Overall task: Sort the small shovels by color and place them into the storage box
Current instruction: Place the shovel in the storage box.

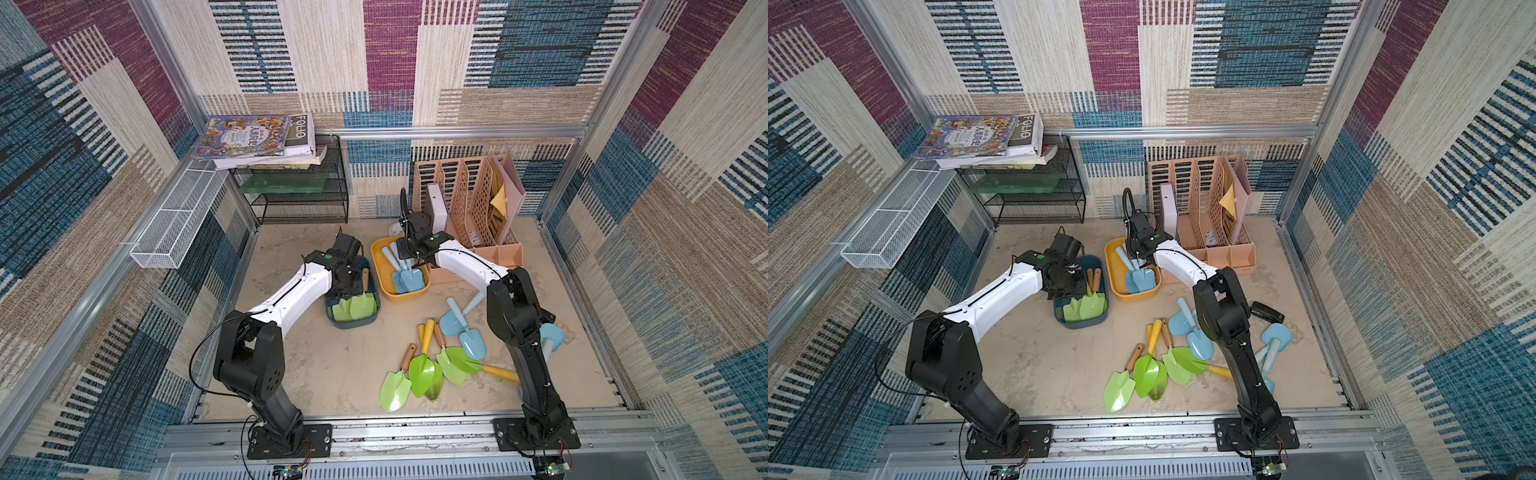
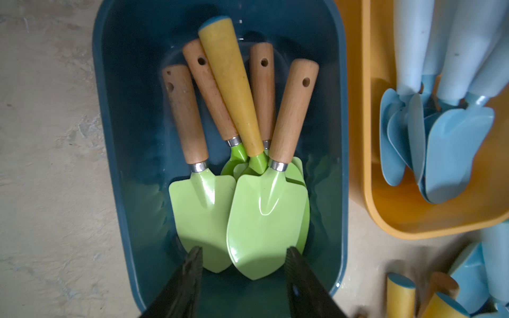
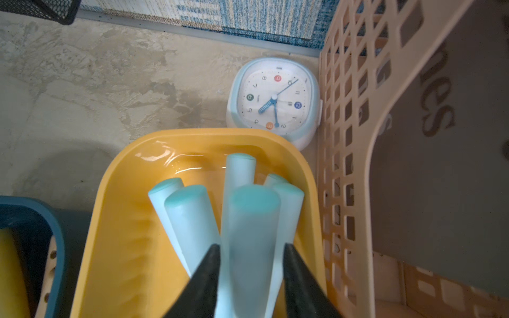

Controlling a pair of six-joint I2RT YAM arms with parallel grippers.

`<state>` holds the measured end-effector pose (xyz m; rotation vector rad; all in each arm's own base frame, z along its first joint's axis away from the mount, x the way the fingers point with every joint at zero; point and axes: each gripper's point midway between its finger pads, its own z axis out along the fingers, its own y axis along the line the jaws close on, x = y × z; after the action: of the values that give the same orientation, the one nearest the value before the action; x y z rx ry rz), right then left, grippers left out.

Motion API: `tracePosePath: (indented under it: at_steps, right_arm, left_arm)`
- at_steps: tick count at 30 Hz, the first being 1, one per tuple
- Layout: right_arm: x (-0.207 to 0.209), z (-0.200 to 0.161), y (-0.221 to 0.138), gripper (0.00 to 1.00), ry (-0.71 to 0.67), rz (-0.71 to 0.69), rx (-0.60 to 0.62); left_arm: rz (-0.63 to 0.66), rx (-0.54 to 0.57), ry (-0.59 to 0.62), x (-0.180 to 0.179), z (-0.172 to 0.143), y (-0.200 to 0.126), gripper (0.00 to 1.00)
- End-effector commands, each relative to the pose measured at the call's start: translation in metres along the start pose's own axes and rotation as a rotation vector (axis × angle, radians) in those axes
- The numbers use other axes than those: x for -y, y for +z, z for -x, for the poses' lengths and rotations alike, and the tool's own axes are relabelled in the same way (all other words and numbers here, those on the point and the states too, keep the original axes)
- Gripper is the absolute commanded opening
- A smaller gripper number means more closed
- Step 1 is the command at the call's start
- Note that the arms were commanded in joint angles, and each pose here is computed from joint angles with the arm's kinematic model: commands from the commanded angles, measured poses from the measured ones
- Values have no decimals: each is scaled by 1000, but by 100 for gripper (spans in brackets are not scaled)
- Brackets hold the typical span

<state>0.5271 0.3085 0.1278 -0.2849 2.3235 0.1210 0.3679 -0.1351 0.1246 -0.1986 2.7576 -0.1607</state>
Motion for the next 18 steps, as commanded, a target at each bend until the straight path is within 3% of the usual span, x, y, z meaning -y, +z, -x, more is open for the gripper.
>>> tracePosePath:
  at_steps: [1, 9, 18]
  right_arm:
    - [3, 20, -20, 50, 36, -13, 53]
    - [31, 59, -83, 53, 96, -81, 194]
    - [77, 12, -107, 52, 199, -156, 144]
  left_arm:
    - [-23, -9, 54, 8, -7, -6, 53]
    - [-144, -73, 282, 63, -41, -8, 57]
    - [-276, -230, 539, 121, -114, 4, 57]
